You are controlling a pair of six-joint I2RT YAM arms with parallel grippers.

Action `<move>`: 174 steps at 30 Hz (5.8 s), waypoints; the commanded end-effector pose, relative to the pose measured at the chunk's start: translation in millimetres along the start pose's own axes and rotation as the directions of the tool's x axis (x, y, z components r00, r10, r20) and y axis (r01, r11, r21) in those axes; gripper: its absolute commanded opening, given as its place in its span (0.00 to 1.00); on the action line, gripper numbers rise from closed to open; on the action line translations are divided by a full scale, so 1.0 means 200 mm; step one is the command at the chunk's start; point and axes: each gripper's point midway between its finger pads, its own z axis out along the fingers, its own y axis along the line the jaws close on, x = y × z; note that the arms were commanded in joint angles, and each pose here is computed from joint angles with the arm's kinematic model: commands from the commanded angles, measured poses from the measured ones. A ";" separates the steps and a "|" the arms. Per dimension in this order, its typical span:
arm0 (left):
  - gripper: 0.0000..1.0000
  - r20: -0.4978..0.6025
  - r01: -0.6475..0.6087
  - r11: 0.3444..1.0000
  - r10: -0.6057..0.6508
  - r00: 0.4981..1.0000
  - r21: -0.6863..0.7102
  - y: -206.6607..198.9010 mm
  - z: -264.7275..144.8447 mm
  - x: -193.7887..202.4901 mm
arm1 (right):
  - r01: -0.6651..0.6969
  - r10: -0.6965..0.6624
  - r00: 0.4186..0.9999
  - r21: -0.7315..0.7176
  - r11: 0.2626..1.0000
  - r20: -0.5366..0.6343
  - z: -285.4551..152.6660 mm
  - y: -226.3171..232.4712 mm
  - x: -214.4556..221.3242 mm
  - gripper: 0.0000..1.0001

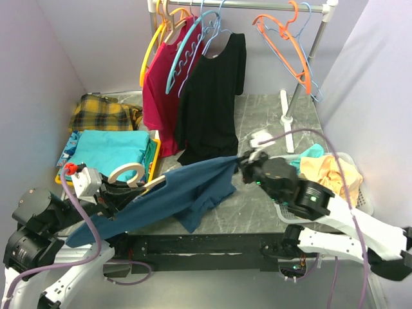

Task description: Remove the t-shirt from the hanger

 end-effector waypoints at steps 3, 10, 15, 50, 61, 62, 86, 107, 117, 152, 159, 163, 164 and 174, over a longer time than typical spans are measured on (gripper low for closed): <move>0.01 -0.002 -0.028 0.999 0.028 1.000 -0.017 0.00 -0.03 0.01 | -0.186 0.119 0.970 0.331 0.925 0.212 -0.19 -0.44 -0.18 0.00; 0.01 0.006 -0.050 0.999 0.050 0.999 -0.004 -0.03 -0.06 0.00 | -0.226 0.154 0.971 0.489 0.842 0.184 -0.18 -0.68 -0.06 0.00; 0.01 0.017 -0.064 0.998 0.064 0.998 0.001 -0.04 -0.07 -0.03 | -0.228 0.198 0.974 0.520 0.823 0.113 -0.08 -0.77 0.12 0.00; 0.01 0.010 -0.071 0.997 0.071 0.997 0.017 0.00 0.00 -0.02 | 0.038 -0.030 0.999 -0.339 0.940 0.028 -0.05 0.23 0.00 0.78; 0.01 -0.007 -0.057 0.997 0.058 0.998 0.052 -0.04 -0.01 -0.01 | 0.115 -0.103 0.993 -0.284 0.952 0.057 0.13 0.29 0.01 0.66; 0.01 -0.007 -0.059 0.997 0.059 0.998 0.048 -0.03 -0.01 -0.01 | 0.117 -0.108 0.993 -0.279 0.953 0.048 0.14 0.29 0.02 0.62; 0.01 -0.028 -0.064 0.994 0.066 0.997 0.088 -0.06 -0.01 -0.01 | -0.131 0.121 0.990 0.143 0.981 0.072 0.11 -0.36 0.21 0.00; 0.01 -0.048 -0.007 0.999 0.009 0.999 0.049 0.20 0.38 0.01 | -0.158 0.127 0.973 -0.155 0.975 -0.192 0.15 0.08 0.47 0.00; 0.01 -0.197 0.058 0.997 -0.046 0.979 0.057 0.24 0.45 0.21 | -0.090 0.083 0.996 -0.358 0.929 -0.036 -0.35 0.10 0.07 0.62; 0.01 -0.227 0.015 0.896 0.097 0.969 0.444 -0.13 0.43 0.18 | 0.137 -0.287 0.951 -0.668 0.732 -0.119 -0.21 0.46 0.07 0.29; 0.09 -0.230 0.028 0.962 0.037 0.973 0.272 0.00 0.49 0.22 | 0.138 -0.281 0.953 -0.661 0.738 -0.115 -0.25 0.44 0.07 0.00; 0.69 -0.241 0.032 0.997 -0.013 0.970 0.077 0.15 0.49 0.24 | 0.155 -0.285 0.952 -0.629 0.762 -0.112 -0.30 0.38 0.08 0.00; 0.73 -0.237 0.019 0.999 -0.013 0.972 0.026 0.19 0.49 0.24 | 0.158 -0.282 0.953 -0.622 0.767 -0.106 -0.32 0.36 0.07 0.00; 0.86 -0.102 0.008 0.937 -0.046 0.994 -0.349 0.47 0.35 0.12 | 0.170 -0.259 0.963 -0.576 0.799 -0.075 -0.44 0.27 0.02 0.00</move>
